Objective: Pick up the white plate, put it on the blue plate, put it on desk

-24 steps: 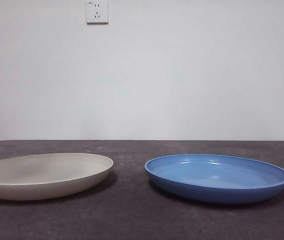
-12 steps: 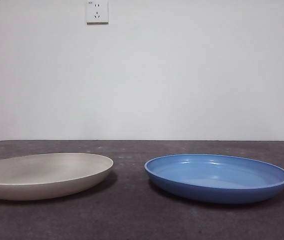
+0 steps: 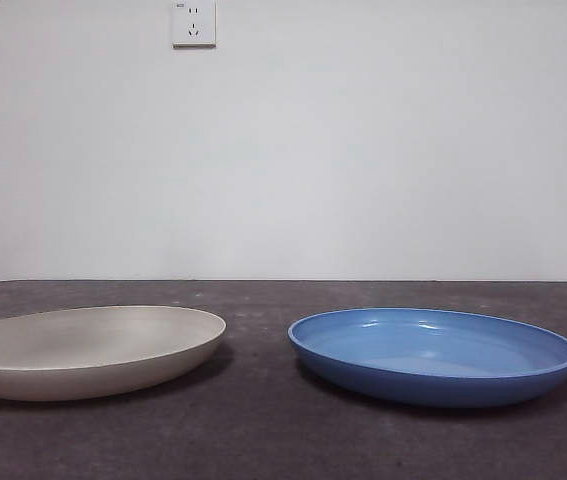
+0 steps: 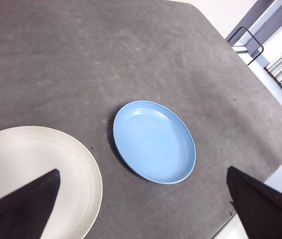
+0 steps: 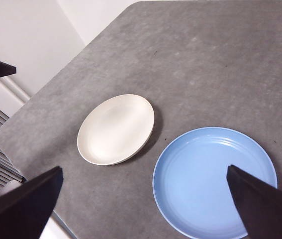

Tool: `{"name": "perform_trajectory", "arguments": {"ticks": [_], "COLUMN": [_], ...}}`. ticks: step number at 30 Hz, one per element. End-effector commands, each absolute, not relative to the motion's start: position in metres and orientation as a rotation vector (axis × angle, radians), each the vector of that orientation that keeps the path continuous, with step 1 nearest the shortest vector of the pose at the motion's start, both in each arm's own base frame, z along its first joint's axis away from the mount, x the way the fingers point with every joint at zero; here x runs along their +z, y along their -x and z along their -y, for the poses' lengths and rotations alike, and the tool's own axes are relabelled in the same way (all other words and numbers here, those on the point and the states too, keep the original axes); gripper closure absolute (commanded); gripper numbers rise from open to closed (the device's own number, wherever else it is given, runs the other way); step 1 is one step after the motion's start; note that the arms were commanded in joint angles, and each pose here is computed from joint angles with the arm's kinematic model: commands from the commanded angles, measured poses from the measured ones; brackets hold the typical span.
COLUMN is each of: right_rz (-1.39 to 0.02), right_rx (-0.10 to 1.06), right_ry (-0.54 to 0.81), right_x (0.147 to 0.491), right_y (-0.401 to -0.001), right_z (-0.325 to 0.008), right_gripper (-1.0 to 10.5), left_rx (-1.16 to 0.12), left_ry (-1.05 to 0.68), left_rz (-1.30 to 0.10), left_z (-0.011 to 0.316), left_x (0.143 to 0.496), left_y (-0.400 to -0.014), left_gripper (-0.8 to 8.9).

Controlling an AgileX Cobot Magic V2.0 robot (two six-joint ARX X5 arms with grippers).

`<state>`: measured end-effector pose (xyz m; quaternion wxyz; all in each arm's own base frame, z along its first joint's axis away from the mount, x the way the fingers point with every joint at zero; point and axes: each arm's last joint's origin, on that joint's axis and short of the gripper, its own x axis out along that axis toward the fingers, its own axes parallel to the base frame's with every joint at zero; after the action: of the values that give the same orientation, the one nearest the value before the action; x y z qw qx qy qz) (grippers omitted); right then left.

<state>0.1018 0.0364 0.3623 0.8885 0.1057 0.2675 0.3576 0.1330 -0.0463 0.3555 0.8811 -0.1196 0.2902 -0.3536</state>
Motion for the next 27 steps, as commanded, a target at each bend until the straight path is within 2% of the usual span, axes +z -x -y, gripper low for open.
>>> {"name": "perform_trajectory", "arguments": {"ticks": [1, 7, 17, 27], "right_rz": [-0.531, -0.536, -0.532, -0.53], "right_rx": [0.755, 0.755, 0.755, 0.754], "right_ry": [-0.207, -0.213, -0.211, -0.207], "right_x": [0.368, 0.368, 0.368, 0.368], "right_y": [-0.101, -0.101, -0.101, -0.101], "right_z": [-0.037, -0.037, -0.037, -0.037], "right_gripper": [3.6, 3.6, 3.6, 3.6], "left_rx": [-0.706, -0.595, -0.429, -0.401], "left_ry": [0.295, 0.345, 0.445, 0.458], "left_rz": [-0.606, -0.725, -0.999, -1.18], "left_z": [0.043, 0.032, 0.008, -0.006], "left_x": [0.361, 0.349, 0.298, 0.241], "left_y": [-0.137, -0.157, -0.219, -0.266], "left_gripper": [1.58, 1.59, 1.59, 1.65]}}
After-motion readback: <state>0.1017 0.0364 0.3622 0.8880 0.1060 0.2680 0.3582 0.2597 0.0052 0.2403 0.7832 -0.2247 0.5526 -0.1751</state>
